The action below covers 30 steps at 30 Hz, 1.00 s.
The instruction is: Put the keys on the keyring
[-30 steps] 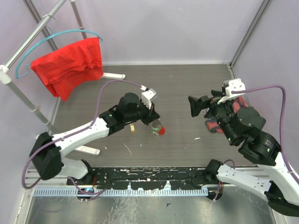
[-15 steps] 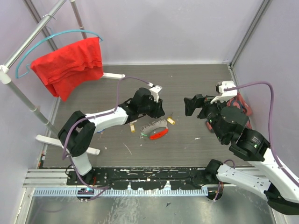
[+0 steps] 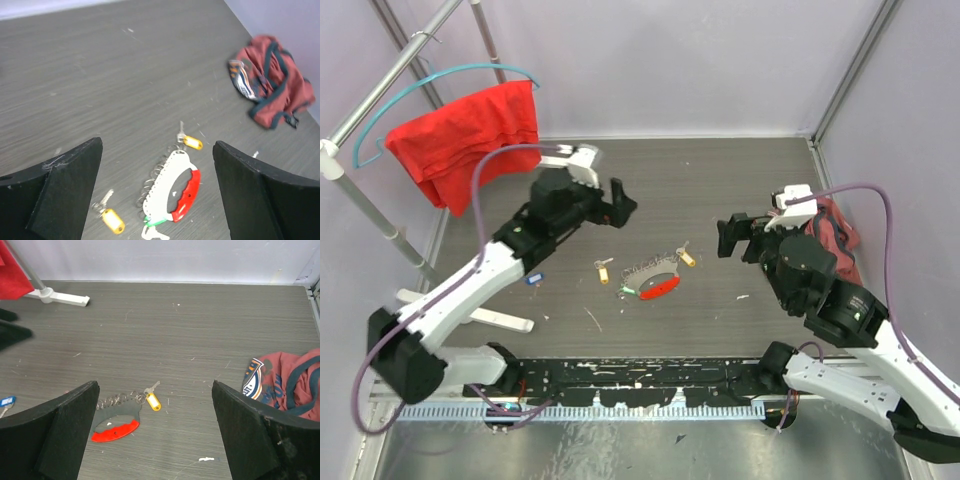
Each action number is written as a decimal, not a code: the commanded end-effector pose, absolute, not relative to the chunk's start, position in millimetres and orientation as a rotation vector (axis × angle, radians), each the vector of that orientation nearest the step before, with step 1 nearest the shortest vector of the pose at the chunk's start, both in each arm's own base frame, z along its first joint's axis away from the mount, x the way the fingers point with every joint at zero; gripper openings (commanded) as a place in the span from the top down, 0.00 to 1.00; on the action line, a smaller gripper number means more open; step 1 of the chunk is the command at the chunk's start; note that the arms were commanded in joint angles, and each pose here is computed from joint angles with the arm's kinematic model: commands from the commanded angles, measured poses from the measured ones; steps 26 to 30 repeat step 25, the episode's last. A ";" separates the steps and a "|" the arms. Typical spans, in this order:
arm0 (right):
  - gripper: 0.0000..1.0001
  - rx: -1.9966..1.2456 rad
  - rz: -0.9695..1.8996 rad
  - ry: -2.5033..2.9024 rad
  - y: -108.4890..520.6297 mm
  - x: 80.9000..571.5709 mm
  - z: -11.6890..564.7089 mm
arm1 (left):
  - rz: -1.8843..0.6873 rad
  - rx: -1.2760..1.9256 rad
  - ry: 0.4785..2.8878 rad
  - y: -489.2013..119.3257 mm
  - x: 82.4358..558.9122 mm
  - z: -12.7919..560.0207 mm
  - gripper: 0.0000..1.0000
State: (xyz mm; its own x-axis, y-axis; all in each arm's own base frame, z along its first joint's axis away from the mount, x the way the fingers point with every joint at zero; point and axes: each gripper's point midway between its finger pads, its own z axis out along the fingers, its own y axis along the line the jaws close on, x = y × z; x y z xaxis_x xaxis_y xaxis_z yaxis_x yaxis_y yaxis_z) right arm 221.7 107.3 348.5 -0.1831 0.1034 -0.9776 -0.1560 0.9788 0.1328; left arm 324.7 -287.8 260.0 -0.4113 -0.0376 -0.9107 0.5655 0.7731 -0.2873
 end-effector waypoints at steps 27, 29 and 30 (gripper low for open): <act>0.00 0.112 0.252 1.558 58.1 201.6 364.2 | -0.266 -0.036 1.833 -82.3 226.2 265.8 0.02; 0.00 0.112 0.252 1.558 58.1 201.6 364.2 | -0.266 -0.036 1.833 -82.3 226.2 265.8 0.02; 0.00 0.112 0.252 1.558 58.1 201.6 364.2 | -0.266 -0.036 1.833 -82.3 226.2 265.8 0.02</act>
